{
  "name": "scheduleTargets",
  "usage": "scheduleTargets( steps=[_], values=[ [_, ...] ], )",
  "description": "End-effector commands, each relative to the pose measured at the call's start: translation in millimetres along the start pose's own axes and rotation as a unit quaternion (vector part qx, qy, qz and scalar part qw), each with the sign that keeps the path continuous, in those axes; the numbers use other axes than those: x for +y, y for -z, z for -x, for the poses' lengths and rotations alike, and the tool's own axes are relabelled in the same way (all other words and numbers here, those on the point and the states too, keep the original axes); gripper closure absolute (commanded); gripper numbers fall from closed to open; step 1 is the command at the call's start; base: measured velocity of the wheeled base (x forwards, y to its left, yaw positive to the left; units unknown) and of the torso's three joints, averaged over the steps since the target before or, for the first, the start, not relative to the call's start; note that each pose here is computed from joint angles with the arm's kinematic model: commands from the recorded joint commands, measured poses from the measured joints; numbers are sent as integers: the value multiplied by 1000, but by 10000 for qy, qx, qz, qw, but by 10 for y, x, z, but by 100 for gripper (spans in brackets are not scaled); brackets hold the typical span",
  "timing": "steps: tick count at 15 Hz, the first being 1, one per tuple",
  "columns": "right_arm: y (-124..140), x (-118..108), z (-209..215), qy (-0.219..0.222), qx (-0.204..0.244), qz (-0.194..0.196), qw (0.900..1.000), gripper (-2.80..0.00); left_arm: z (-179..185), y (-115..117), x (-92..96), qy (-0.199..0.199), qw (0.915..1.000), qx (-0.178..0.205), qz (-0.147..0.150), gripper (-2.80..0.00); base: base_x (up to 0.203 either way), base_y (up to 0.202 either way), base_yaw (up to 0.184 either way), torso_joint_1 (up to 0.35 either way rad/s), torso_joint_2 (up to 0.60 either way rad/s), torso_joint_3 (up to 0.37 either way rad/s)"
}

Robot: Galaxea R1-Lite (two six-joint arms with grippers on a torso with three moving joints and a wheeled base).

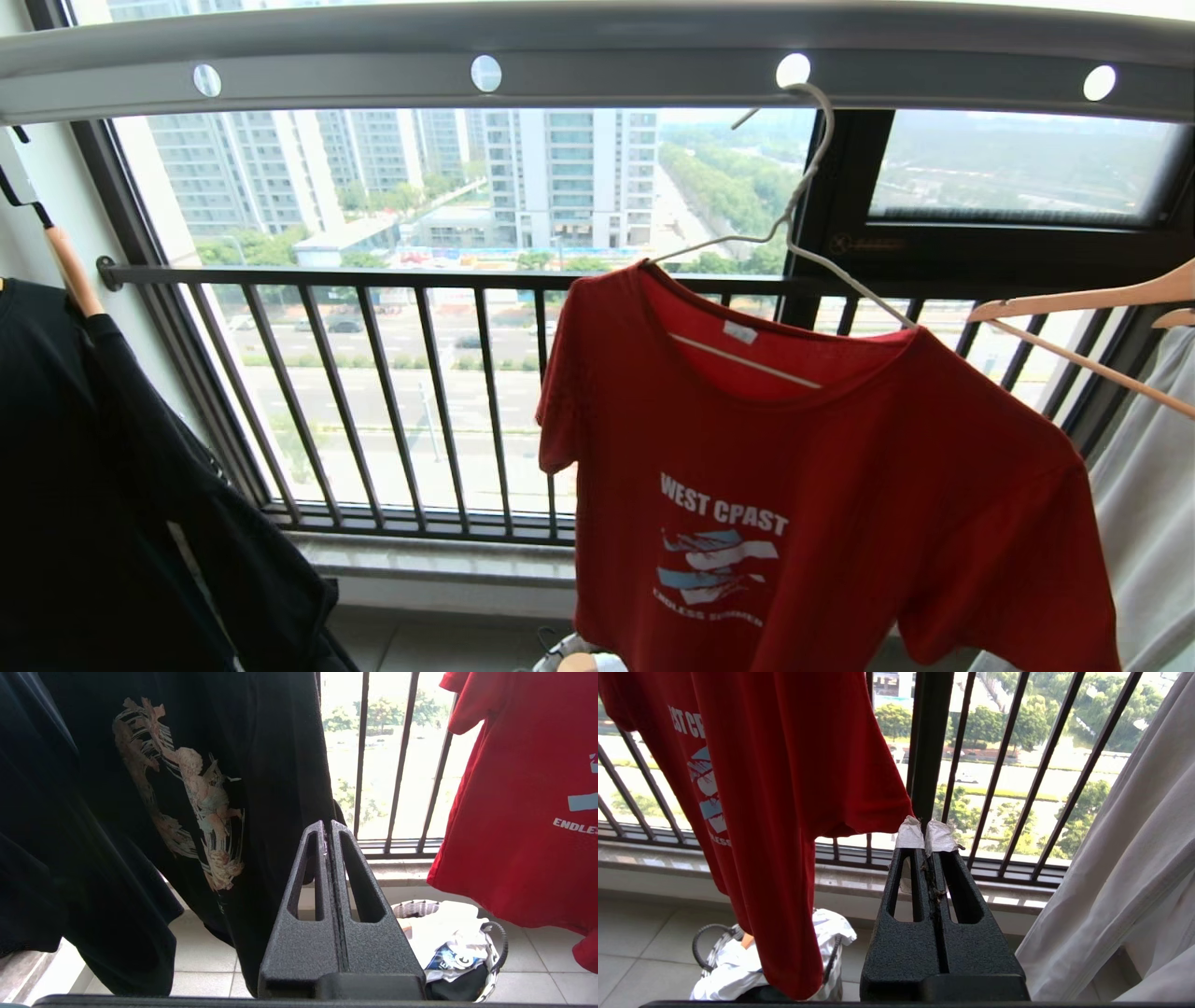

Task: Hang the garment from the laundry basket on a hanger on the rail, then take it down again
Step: Take the clothes off the clothes rack

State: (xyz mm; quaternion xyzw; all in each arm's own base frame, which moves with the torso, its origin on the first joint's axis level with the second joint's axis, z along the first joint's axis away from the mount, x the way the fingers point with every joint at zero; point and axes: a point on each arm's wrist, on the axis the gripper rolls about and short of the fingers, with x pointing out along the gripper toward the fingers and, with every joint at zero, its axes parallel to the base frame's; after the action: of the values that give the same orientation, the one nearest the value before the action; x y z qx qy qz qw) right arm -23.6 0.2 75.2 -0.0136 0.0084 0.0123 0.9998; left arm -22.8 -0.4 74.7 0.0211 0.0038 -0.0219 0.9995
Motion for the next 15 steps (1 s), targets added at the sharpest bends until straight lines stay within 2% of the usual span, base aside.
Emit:
scheduleTargets(
  steps=[1,13,15],
  values=[
    [0,0,0,-1,5,2,10000,0,0,0,0,-3,10000,-3,-3,0,0,0,0,0,0,0],
    [0,0,-1,-1,6,-36,10000,0,0,0,0,-4,10000,-4,-3,0,0,0,0,0,0,0],
    [0,-4,0,96,6,-171,9998,0,0,0,0,1,10000,-2,-3,0,0,0,0,0,0,0]
  ],
)
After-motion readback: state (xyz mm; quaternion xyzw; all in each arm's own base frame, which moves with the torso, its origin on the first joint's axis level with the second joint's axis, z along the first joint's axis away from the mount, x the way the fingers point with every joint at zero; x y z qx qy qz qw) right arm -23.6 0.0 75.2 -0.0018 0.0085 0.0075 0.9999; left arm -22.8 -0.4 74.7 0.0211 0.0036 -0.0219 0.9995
